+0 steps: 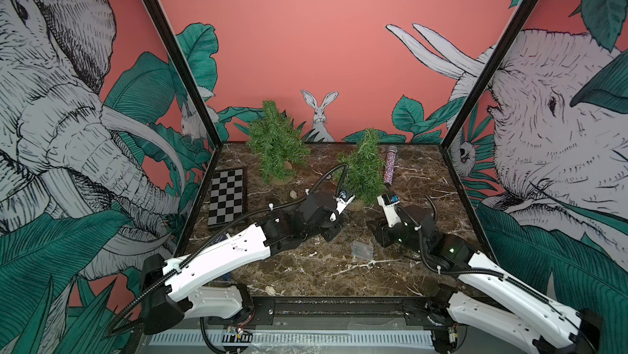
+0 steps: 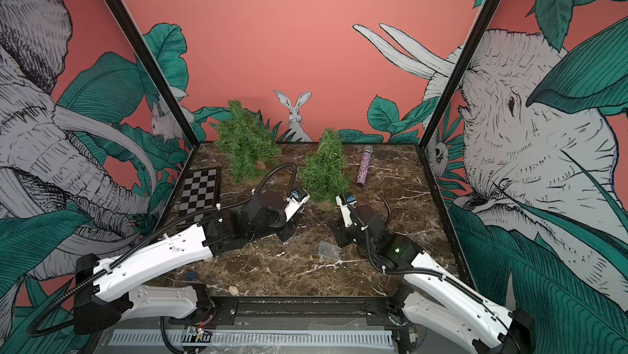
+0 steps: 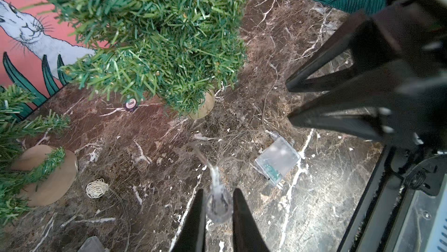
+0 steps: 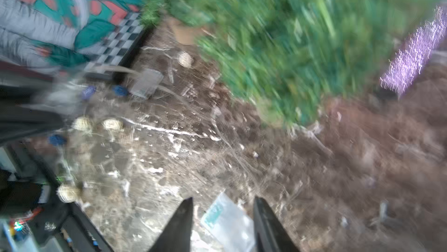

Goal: Wrap string light around the christmas tree
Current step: Pick up the light string from the center of the board.

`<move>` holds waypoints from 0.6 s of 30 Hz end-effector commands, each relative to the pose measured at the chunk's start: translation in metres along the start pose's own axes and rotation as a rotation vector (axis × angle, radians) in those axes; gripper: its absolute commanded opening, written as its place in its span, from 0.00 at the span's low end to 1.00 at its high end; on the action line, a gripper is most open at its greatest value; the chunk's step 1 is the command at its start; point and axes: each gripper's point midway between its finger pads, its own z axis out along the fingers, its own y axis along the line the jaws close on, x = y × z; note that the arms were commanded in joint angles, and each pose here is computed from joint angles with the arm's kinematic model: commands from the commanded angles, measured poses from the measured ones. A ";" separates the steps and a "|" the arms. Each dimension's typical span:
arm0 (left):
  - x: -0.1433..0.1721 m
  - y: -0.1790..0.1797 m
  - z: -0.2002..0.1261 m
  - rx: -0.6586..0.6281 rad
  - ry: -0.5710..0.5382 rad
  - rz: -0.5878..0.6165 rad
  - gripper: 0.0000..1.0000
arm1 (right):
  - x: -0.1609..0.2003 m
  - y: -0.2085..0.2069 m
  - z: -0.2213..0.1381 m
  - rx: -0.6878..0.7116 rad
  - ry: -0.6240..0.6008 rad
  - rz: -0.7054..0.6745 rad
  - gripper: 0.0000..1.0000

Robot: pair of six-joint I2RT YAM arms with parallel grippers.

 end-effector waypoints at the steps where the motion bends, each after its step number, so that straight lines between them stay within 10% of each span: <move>1: -0.014 -0.001 -0.012 0.023 -0.091 0.020 0.00 | 0.032 -0.028 0.015 0.141 0.083 0.107 0.37; 12: -0.017 -0.015 -0.016 0.104 -0.134 0.029 0.00 | 0.048 -0.136 -0.012 0.596 0.135 0.355 0.71; 18: -0.015 -0.015 -0.014 0.105 -0.132 0.036 0.00 | 0.050 -0.158 0.011 0.668 0.181 0.407 0.73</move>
